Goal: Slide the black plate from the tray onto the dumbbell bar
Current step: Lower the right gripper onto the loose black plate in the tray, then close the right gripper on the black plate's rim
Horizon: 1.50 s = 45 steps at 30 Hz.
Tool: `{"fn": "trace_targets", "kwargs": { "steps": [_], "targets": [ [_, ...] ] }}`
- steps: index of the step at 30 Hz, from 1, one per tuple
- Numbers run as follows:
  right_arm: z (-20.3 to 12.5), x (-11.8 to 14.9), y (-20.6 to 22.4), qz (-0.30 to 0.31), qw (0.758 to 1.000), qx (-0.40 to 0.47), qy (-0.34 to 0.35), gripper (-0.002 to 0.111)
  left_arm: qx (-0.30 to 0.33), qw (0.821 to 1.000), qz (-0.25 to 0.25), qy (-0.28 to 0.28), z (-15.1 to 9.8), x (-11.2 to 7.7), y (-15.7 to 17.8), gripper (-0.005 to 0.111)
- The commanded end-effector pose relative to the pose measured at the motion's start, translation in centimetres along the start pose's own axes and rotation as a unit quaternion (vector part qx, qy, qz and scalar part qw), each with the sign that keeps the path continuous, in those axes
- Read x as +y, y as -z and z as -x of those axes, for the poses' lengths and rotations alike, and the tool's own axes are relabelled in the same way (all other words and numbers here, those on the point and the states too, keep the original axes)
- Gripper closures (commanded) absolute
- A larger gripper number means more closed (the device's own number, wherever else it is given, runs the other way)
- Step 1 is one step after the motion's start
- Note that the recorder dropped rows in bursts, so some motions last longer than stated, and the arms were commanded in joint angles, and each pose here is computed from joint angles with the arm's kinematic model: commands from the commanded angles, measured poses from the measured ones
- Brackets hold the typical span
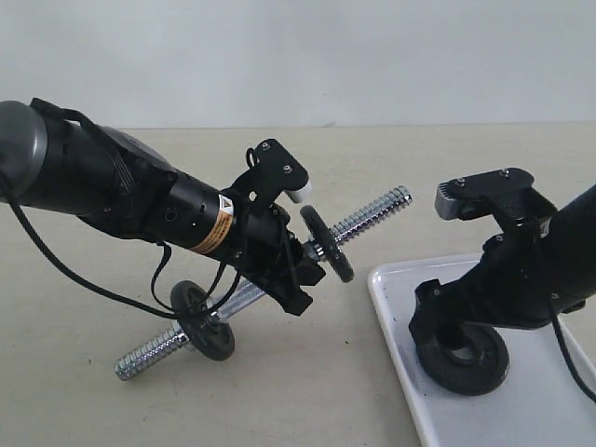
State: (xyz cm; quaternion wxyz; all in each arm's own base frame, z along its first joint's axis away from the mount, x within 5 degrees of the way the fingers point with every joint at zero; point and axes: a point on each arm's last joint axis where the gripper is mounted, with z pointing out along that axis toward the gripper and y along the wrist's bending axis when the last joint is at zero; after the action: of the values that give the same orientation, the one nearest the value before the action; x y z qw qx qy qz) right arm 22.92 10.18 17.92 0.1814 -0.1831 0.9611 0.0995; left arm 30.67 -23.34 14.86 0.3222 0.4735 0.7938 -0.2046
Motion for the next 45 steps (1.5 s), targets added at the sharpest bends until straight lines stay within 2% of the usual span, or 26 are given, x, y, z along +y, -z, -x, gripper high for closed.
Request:
{"fn": "trace_targets", "kwargs": {
  "steps": [1,7,15,23,30,36,41,45],
  "targets": [
    [-0.5,-0.3,-0.8,-0.005,1.000,0.005,-0.014,0.003,-0.050,0.999,-0.001,0.009,2.7,-0.3,2.1,0.102],
    [-1.2,-0.9,-4.3,-0.020,0.996,0.060,-0.062,0.003,-0.050,0.999,-0.001,0.009,2.7,-0.3,2.1,0.102],
    [-1.2,-1.5,-5.9,-0.040,0.993,0.052,-0.098,0.003,-0.050,0.999,-0.001,0.008,2.7,-0.3,2.1,0.102],
    [-1.5,-1.8,-6.6,-0.053,0.991,0.066,-0.106,0.003,-0.050,0.999,-0.001,0.008,2.7,-0.3,2.1,0.102],
    [-2.7,-2.8,-7.4,-0.111,0.980,0.122,-0.109,0.003,-0.050,0.999,-0.001,0.008,2.7,-0.3,2.1,0.102],
    [-2.9,-2.9,-7.3,-0.115,0.978,0.132,-0.109,0.003,-0.050,0.999,-0.002,0.007,2.7,-0.3,2.1,0.102],
    [-3.8,-3.0,-7.0,-0.128,0.968,0.181,-0.116,0.003,-0.050,0.999,-0.002,0.007,2.7,-0.3,2.1,0.102],
    [-3.7,-3.0,-7.1,-0.125,0.970,0.172,-0.116,0.003,-0.050,0.999,-0.002,0.007,2.7,-0.3,2.1,0.102]
  ]
}}
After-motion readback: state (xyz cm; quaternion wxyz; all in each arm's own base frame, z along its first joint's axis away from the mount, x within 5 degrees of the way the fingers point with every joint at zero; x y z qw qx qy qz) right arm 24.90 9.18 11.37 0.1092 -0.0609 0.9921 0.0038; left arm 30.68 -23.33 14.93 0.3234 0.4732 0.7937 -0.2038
